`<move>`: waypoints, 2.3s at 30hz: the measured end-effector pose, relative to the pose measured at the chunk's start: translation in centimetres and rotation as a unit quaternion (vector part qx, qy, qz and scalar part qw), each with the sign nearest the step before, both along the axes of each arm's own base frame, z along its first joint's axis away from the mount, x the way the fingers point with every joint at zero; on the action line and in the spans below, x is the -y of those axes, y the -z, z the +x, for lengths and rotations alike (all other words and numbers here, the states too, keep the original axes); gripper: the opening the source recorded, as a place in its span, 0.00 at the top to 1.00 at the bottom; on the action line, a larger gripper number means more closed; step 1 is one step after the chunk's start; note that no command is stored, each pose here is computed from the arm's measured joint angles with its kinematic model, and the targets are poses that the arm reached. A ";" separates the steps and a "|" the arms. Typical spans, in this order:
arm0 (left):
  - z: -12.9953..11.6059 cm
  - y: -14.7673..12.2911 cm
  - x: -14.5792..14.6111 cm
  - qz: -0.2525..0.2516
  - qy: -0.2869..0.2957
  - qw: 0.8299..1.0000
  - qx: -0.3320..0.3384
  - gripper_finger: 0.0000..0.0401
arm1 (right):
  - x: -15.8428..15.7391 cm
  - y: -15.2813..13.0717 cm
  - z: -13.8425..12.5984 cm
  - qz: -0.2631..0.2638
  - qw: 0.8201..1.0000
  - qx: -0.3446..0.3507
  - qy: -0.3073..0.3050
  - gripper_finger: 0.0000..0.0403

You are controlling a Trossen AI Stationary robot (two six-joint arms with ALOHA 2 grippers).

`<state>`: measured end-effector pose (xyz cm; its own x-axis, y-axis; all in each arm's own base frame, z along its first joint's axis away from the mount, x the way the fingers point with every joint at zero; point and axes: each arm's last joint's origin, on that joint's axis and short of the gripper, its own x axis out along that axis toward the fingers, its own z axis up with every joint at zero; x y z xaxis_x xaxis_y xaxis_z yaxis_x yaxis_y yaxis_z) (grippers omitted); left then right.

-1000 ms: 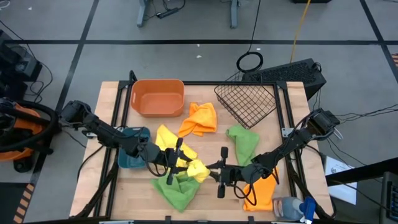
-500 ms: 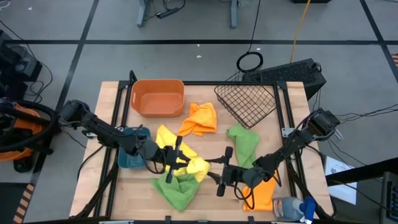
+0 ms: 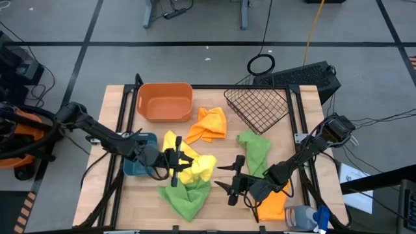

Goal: Sort microfiber towel by color & place in baskets
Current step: Put the right yellow microfiber towel into the orange bin

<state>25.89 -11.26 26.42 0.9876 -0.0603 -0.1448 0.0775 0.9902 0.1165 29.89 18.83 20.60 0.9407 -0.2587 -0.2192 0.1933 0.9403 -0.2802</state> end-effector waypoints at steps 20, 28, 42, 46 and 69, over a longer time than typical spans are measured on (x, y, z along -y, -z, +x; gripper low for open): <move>-5.3 0.1 -0.9 0.060 -0.239 0.966 -0.085 0.93 | 0.4 0.4 0.1 0.007 1.000 -0.012 0.010 0.37; -5.5 0.5 -1.2 0.063 -0.264 0.958 -0.094 0.93 | 0.6 0.4 0.1 0.005 1.000 -0.014 0.012 0.37; -5.2 0.3 -0.9 0.041 -0.260 0.962 -0.078 0.93 | 1.1 0.4 0.5 0.010 1.000 -0.013 0.022 0.37; -5.2 0.3 -0.9 0.044 -0.258 0.962 -0.081 0.93 | 1.4 0.5 0.6 0.018 0.999 -0.012 0.030 0.37; -7.3 0.8 -12.9 0.058 -0.435 0.873 -0.212 0.93 | 1.7 0.5 0.7 0.022 0.999 -0.013 0.035 0.37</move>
